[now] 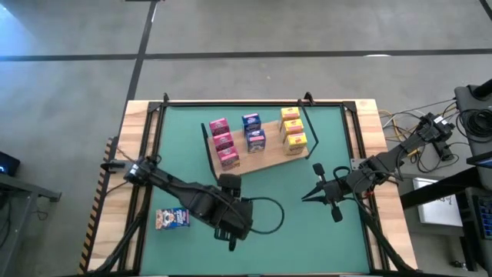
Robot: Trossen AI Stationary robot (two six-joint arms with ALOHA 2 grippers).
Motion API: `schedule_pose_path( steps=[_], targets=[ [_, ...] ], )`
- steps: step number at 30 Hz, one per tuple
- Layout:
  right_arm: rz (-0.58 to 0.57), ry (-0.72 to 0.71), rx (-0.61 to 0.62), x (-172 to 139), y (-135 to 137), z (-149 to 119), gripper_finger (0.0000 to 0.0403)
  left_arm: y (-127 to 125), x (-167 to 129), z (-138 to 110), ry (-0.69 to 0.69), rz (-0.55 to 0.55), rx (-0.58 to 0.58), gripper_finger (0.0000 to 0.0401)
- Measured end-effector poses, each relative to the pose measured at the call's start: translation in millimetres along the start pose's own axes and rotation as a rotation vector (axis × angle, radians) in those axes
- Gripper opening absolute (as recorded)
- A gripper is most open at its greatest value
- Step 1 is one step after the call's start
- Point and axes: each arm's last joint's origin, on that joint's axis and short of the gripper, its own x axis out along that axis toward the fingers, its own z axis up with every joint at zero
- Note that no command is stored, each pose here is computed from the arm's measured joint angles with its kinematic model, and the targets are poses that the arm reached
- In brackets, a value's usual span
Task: Stack cereal on shelf
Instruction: Put the blue cereal box on the shelf aligned with the other blue cereal boxes
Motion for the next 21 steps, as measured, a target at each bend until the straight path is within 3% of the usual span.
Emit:
schedule_pose_path(
  steps=[12,21],
  targets=[
    [0.000,0.000,0.008,0,0,0,0.0013,-18,21,-21,0.087,0.099,0.005,0.0231],
    [-0.001,-0.010,0.012,0,0,1,0.0013,-8,29,-67,0.181,0.131,-0.173,0.0231]
  ],
)
